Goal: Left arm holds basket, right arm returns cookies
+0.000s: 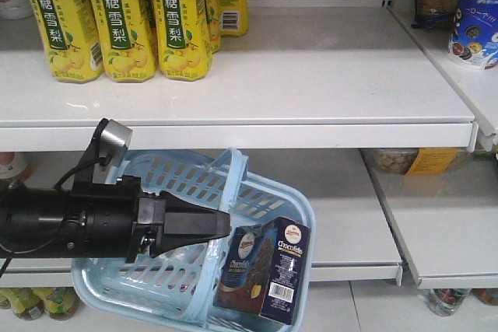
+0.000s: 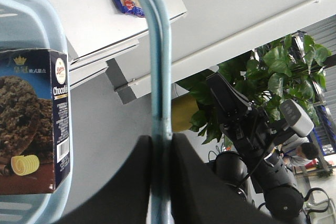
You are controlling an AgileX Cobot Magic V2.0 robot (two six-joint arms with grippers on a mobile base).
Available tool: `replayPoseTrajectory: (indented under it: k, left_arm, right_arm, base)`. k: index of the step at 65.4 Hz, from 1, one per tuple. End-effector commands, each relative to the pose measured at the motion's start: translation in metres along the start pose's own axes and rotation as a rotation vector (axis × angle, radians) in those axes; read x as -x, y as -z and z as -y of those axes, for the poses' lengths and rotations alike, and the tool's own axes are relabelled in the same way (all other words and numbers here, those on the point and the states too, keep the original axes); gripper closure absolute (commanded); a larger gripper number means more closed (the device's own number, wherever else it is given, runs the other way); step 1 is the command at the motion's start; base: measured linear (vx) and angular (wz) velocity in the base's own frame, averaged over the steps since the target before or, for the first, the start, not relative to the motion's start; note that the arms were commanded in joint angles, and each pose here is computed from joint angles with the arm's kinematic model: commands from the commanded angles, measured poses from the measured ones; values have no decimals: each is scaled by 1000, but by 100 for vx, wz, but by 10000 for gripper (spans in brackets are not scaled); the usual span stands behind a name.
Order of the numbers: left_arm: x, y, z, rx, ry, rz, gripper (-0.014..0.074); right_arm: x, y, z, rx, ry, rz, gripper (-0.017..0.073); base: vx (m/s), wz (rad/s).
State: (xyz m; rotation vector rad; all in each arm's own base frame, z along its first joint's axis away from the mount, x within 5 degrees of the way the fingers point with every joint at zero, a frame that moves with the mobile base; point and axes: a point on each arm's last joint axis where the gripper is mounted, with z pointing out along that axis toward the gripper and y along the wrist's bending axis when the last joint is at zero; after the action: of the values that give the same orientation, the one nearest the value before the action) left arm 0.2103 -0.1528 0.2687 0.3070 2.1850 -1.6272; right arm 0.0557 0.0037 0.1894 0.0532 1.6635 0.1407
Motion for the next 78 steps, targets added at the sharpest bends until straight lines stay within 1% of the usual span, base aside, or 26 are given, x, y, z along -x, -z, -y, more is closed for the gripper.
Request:
replayPoseTrajectory:
  k: [1, 28, 46, 54, 60, 67, 71, 78]
  left_arm:
    - [13, 5, 24, -126, -1, 98, 600]
    - [13, 5, 24, -127, -1, 98, 601]
    - [11, 5, 28, -166, -3, 74, 601]
    - [8, 6, 32, -211, -9, 43, 601]
    - [5, 7, 36, -256, -13, 16, 601]
    - [3, 8, 40, -295, -19, -8, 601]
    - [2, 9, 42, -306, -26, -18, 601]
    - [-2, 11, 45, -296, -46, -39, 601]
  right_arm:
    - [0, -1, 0, 2, 4, 57, 567]
    - [0, -1, 0, 2, 4, 57, 567]
    - [0, -1, 0, 3, 3, 60, 567]
    - [1, -1, 0, 5, -8, 70, 567]
    - [2, -1, 0, 9, -48, 74, 567]
    - [2, -1, -1, 17, -115, 73, 567]
    - [2, -1, -1, 21, -152, 73, 567]
    - [2, -1, -1, 28, -210, 73, 567]
  base:
    - [0, 0]
    - [0, 0]
    - [0, 0]
    - [0, 0]
    - [0, 0]
    - [0, 0]
    - [0, 0]
    - [0, 0]
